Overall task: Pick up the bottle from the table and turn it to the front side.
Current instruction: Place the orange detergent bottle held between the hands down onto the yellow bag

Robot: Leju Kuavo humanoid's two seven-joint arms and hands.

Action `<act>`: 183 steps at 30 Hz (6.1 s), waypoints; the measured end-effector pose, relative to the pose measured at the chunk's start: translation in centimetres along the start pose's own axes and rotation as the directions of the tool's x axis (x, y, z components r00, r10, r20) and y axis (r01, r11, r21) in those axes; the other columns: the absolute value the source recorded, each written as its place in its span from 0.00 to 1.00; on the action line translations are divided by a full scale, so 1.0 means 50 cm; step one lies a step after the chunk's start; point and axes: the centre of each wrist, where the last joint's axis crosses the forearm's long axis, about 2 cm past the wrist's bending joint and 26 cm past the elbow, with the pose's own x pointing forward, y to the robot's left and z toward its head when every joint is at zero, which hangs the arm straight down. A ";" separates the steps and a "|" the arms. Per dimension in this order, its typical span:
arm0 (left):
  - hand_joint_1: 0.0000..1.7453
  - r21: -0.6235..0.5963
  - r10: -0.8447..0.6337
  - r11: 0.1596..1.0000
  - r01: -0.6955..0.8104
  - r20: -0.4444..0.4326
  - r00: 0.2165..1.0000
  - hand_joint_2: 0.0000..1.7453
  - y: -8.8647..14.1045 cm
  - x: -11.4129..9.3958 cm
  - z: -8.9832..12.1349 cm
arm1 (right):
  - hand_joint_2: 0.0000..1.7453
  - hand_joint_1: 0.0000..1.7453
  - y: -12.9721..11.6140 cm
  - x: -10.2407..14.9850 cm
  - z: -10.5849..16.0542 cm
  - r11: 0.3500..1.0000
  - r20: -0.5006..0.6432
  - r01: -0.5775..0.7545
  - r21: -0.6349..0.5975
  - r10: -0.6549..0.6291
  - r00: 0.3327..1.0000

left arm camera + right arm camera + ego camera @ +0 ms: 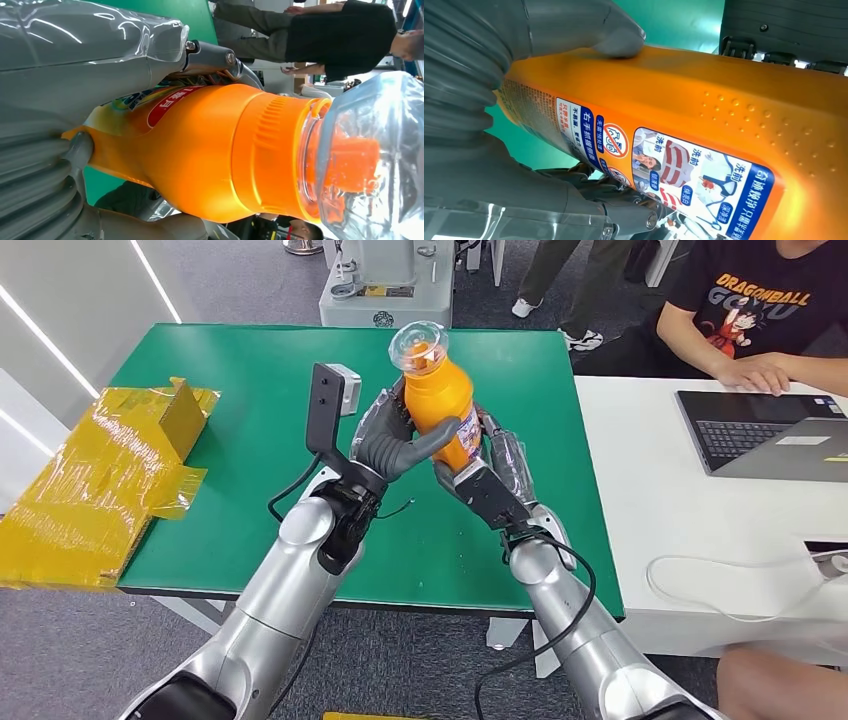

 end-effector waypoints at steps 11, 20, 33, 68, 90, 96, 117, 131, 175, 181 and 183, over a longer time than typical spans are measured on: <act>1.00 0.016 -0.010 1.000 0.010 -0.015 1.000 1.00 0.005 -0.016 0.007 | 1.00 1.00 0.005 -0.009 0.008 1.000 -0.025 0.003 0.006 -0.003 1.000; 1.00 0.023 -0.011 1.000 0.011 -0.025 1.000 1.00 0.006 -0.025 0.010 | 1.00 0.00 0.001 -0.011 0.001 0.999 -0.069 -0.048 0.000 0.048 0.996; 1.00 0.047 -0.003 0.999 0.004 -0.034 0.999 1.00 0.012 -0.030 0.013 | 1.00 0.00 -0.001 -0.013 0.000 0.996 -0.093 -0.087 -0.005 0.086 0.992; 1.00 0.317 -0.169 0.933 0.170 -0.029 0.985 1.00 0.172 -0.023 0.055 | 1.00 0.00 -0.007 0.111 0.087 0.929 0.107 0.117 -0.350 -0.084 0.991; 1.00 0.426 -0.445 0.806 0.410 -0.020 0.895 1.00 0.332 0.053 0.117 | 1.00 0.00 0.065 0.206 0.251 0.830 0.109 0.246 -0.500 -0.221 0.969; 1.00 0.383 -0.580 0.743 0.549 -0.039 0.813 1.00 0.400 0.090 0.136 | 1.00 0.00 0.071 0.219 0.270 0.828 0.100 0.250 -0.502 -0.232 0.968; 1.00 -0.008 -0.947 0.225 0.974 -0.236 0.217 1.00 0.609 0.213 0.183 | 1.00 0.00 0.060 0.251 0.293 0.836 0.117 0.284 -0.470 -0.260 0.958; 1.00 -0.365 -0.953 -0.015 0.931 -0.276 -0.123 1.00 0.716 0.262 0.248 | 1.00 0.00 0.057 0.256 0.294 0.833 0.121 0.311 -0.457 -0.288 0.950; 1.00 -0.689 -0.929 0.033 0.724 -0.288 -0.232 1.00 0.713 0.102 0.338 | 1.00 0.00 0.053 0.281 0.317 0.836 0.068 0.261 -0.482 -0.262 0.963; 1.00 -0.714 -0.921 0.048 0.699 -0.303 -0.247 1.00 0.715 0.088 0.361 | 1.00 0.00 0.052 0.282 0.316 0.838 0.071 0.262 -0.479 -0.260 0.963; 1.00 -0.722 -0.917 0.054 0.690 -0.309 -0.252 1.00 0.715 0.082 0.372 | 1.00 0.00 0.051 0.283 0.316 0.839 0.073 0.260 -0.478 -0.258 0.963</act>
